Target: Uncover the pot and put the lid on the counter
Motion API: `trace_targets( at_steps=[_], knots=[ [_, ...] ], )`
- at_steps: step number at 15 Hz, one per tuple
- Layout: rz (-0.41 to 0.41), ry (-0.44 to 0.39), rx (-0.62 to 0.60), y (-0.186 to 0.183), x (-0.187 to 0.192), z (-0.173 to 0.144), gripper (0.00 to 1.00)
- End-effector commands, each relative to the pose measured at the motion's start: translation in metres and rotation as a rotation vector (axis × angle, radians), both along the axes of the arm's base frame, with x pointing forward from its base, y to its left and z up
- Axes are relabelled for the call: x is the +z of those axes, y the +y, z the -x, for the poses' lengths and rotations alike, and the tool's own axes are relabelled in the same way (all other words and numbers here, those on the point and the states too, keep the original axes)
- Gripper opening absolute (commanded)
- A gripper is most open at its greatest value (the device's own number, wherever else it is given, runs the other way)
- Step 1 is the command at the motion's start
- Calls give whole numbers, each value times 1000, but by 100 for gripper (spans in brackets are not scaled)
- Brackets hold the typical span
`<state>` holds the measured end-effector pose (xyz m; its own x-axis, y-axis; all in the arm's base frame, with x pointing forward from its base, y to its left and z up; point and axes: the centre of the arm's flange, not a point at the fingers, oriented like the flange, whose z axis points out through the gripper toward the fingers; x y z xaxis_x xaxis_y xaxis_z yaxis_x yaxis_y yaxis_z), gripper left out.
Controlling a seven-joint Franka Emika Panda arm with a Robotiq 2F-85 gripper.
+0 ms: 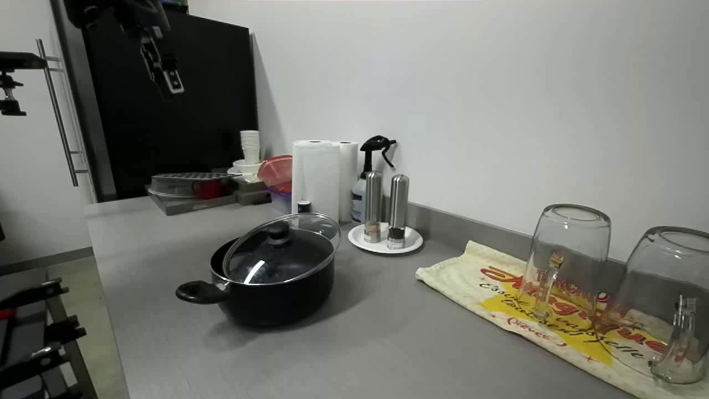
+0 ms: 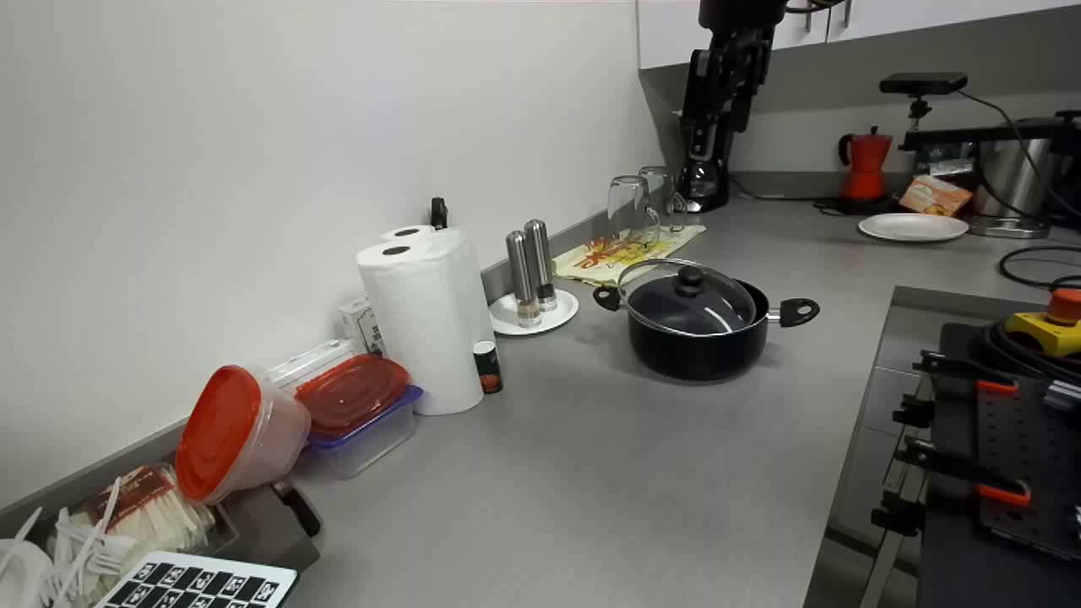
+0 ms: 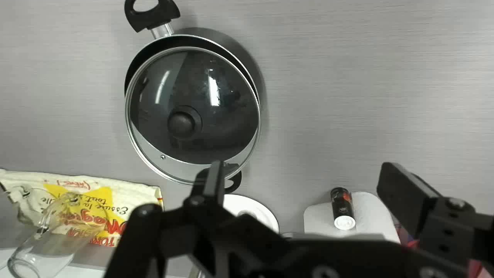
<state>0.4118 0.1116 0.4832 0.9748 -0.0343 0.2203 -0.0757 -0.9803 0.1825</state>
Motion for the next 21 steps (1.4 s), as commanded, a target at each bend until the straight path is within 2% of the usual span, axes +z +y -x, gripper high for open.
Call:
trace_targets(
  at_steps=[1, 7, 10, 13, 16, 21],
  knots=[
    [0, -1, 0, 0, 0, 0, 100],
    [0, -1, 0, 0, 0, 0, 100],
    [16, -14, -29, -12, 18, -14, 100],
    [-7, -25, -64, -42, 38, -36, 100],
    [-68, -15, -91, -84, 49, -62, 100],
    [-182, 62, -147, -144, 20, -107, 100]
  ],
)
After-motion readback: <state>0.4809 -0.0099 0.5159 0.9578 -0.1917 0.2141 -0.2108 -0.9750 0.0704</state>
